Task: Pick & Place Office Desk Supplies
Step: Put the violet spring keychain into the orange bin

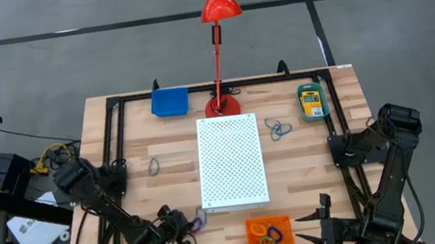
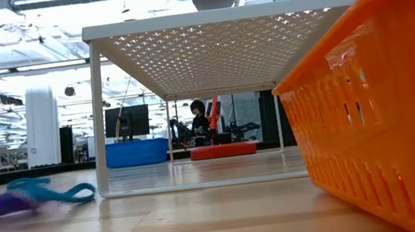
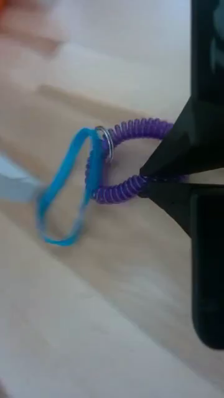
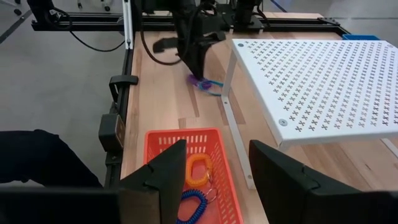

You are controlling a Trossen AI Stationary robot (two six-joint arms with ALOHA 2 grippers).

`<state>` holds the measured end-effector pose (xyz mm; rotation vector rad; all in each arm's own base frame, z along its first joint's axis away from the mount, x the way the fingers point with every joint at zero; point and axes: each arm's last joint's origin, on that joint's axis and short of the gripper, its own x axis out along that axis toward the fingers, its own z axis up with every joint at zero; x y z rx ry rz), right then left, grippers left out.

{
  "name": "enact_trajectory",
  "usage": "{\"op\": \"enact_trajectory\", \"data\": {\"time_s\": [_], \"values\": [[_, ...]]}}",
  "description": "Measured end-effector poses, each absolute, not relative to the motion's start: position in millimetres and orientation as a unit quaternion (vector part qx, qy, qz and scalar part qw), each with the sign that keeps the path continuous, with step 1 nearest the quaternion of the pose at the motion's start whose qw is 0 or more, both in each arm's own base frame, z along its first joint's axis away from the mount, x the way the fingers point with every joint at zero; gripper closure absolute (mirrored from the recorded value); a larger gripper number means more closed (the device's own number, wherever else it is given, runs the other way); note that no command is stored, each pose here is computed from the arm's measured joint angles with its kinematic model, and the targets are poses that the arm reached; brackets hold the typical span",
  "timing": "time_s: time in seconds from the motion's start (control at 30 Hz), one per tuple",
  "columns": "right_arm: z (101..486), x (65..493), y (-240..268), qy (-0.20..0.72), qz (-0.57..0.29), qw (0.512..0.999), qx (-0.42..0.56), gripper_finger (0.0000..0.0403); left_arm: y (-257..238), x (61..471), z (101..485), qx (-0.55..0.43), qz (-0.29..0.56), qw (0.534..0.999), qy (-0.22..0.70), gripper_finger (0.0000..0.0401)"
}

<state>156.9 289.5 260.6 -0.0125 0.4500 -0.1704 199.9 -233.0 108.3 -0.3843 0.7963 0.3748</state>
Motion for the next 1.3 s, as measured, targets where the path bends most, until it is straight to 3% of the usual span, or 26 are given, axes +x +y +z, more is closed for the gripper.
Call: {"op": "enact_trajectory", "data": {"time_s": [0.3,0.7,1.3], "values": [[260.6,156.9,289.6,0.222,-0.084,0.971,-0.006,0.0232,-228.7,176.3,143.3,-0.183,0.173,0.889,0.383,0.0400],[260.8,157.0,289.8,0.221,-0.085,0.972,-0.005,0.0232,-233.8,162.4,160.6,-0.172,0.158,0.918,0.320,0.0401],[261.8,160.0,290.3,0.217,-0.083,0.973,-0.006,0.0232,-293.4,174.4,191.0,-0.151,-0.062,0.974,0.159,0.0401]]}}
